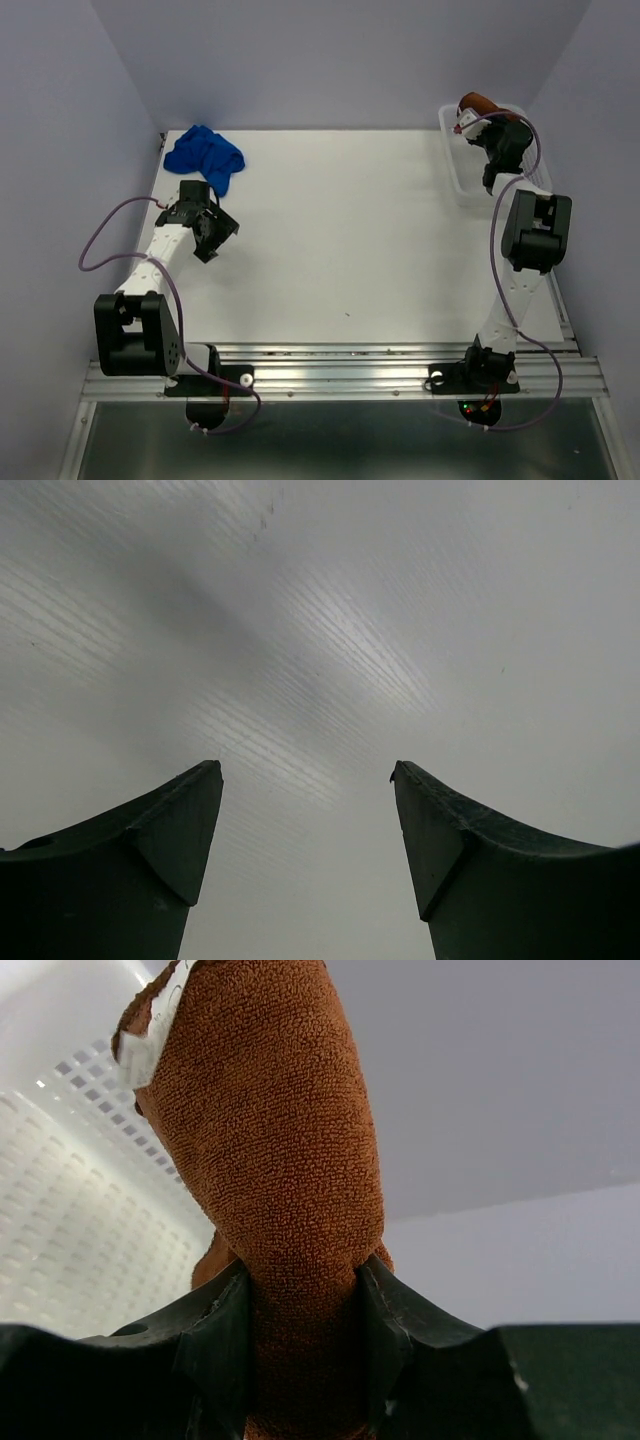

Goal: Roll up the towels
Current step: Place the rolled towel into the container

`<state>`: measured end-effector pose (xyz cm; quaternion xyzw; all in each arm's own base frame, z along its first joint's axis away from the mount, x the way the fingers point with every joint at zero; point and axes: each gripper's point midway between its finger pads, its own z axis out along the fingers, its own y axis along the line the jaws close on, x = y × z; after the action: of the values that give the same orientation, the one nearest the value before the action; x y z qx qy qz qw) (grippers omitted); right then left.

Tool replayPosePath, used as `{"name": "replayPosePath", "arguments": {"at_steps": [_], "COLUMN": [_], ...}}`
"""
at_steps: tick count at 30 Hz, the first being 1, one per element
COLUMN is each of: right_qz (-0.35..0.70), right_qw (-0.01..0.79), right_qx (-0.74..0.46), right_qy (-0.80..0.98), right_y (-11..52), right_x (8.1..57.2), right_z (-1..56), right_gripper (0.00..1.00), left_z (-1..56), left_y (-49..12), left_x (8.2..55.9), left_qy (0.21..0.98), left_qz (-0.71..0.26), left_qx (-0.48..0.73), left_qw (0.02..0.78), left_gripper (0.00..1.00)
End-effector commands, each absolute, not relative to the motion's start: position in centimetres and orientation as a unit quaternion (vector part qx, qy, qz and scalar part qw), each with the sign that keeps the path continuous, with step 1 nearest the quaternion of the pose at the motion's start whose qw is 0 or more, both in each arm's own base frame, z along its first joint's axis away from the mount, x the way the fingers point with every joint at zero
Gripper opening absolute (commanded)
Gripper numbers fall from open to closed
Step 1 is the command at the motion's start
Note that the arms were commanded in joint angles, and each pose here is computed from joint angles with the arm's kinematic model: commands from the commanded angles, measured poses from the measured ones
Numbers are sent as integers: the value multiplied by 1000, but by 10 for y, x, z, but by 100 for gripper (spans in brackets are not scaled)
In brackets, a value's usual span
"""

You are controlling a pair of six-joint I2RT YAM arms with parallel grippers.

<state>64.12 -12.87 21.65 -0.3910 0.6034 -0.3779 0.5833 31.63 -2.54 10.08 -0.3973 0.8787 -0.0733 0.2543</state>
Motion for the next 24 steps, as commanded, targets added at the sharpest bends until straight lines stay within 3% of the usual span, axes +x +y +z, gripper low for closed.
{"name": "replayPosePath", "arguments": {"at_steps": [1,15,21,24], "right_qz": [-426,-330,-273,-236], "right_qw": [643,603,569,568], "right_qx": [-416,-553,-590,-583], "right_qy": [481,470,504,531], "right_y": [-132,-142,-148,-150], "right_x": [645,656,651,649], "right_z": [284,169,125,120], "right_gripper": [1,1,9,18], "left_z": [108,113,109,108], "left_y": [-18,-4,-4,-4], "left_x": [329,335,337,339], "left_qy": [867,845,845,847], "left_qz": [-70,-44,-42,-39], "left_qx": [-403,-434,-438,-437], "left_qw": [285,310,305,300], "left_gripper": [80,80,80,80]}}
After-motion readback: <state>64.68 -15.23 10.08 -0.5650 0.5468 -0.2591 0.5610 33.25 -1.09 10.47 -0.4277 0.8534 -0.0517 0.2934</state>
